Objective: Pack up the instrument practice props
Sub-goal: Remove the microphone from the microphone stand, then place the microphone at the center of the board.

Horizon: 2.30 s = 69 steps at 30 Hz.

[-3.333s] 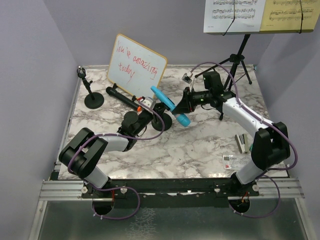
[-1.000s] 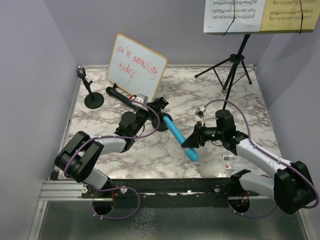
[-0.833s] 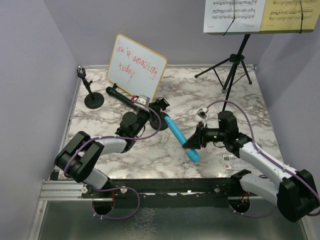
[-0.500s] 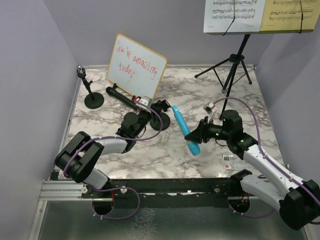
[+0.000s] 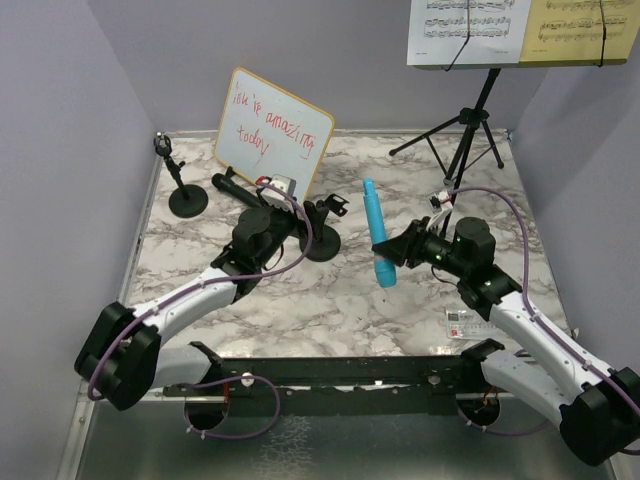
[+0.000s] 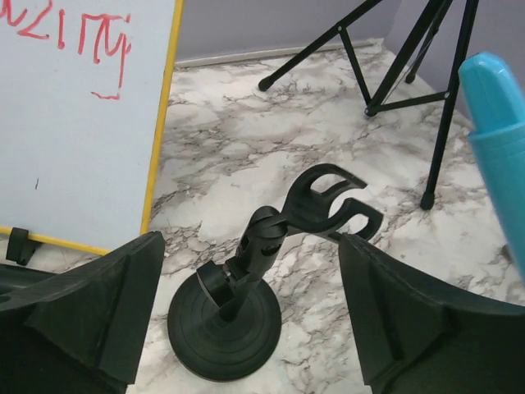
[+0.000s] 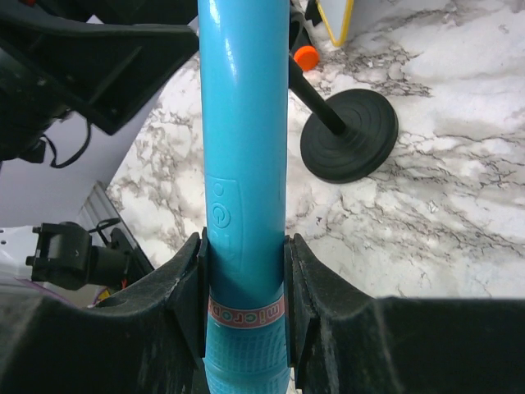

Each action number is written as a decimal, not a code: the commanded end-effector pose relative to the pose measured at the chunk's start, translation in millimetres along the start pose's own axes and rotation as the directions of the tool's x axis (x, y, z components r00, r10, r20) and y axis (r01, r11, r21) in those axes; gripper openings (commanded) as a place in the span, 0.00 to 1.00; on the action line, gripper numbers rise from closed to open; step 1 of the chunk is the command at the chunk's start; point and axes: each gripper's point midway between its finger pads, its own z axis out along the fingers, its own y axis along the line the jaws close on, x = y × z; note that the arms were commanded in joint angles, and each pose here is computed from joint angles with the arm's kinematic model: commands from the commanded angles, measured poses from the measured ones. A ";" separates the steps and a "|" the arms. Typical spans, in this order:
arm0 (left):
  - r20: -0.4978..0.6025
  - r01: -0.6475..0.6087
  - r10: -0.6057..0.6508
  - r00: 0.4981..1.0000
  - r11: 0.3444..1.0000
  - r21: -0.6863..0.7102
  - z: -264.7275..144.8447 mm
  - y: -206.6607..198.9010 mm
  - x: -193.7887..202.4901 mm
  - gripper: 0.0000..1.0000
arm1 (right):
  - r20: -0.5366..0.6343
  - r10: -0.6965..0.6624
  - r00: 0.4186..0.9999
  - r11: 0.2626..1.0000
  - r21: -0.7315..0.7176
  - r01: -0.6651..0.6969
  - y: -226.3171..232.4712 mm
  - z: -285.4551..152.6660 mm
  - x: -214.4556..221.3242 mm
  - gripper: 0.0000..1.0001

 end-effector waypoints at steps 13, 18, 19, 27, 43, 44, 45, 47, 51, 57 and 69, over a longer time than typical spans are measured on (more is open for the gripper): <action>-0.120 0.431 -0.414 0.902 0.880 0.202 -18.6 -79.8 -71.5 0.96 | 0.208 0.027 0.978 0.975 -0.221 0.020 36.9 -1.4 -30.6 0.01; -0.167 0.443 -0.411 0.896 0.851 0.282 -11.3 -126.0 -78.4 0.93 | 0.211 0.015 0.977 0.965 -0.261 0.041 43.1 -1.6 -30.4 0.01; -0.171 0.443 -0.409 0.896 0.848 0.292 -9.7 -132.8 -79.5 0.92 | 0.209 0.013 0.978 0.963 -0.266 0.044 43.9 -1.5 -29.7 0.01; -0.210 0.468 -0.421 0.882 0.828 0.308 6.5 -154.2 -75.5 0.76 | 0.212 -0.011 0.977 0.952 -0.297 0.075 49.5 -3.9 -28.3 0.01; -0.186 0.287 -0.225 0.956 0.844 0.454 -0.7 -179.7 -108.3 0.00 | 0.213 -0.087 0.973 0.954 -0.263 0.143 47.7 -5.0 -31.0 0.18; -0.173 0.245 -0.185 0.967 0.855 0.457 -2.2 -178.1 -113.2 0.00 | 0.219 -0.101 0.970 0.954 -0.257 0.157 48.7 -6.6 -33.5 0.26; -0.157 0.201 -0.144 0.977 0.865 0.460 -3.7 -177.2 -119.5 0.00 | 0.224 -0.117 0.967 0.953 -0.248 0.173 49.8 -8.4 -35.9 0.36; -0.120 0.101 -0.051 0.992 0.882 0.460 -7.8 -172.4 -132.7 0.00 | 0.239 -0.155 0.959 0.950 -0.229 0.210 51.7 -12.7 -41.5 0.57; -0.046 -0.143 0.180 0.983 0.893 0.428 -18.1 -153.2 -148.1 0.00 | 0.259 -0.219 0.941 0.949 -0.169 0.268 51.4 -22.0 -50.8 0.87; 0.036 -0.550 0.564 0.825 0.786 0.283 -33.2 -102.4 -157.6 0.00 | 0.288 -0.295 0.911 0.944 -0.058 0.324 44.6 -38.8 -59.9 1.00; -0.251 -0.929 0.935 0.250 0.305 0.212 -51.8 34.6 -89.2 0.00 | 0.382 -0.349 0.856 0.932 0.041 0.361 39.5 -65.2 -65.5 1.00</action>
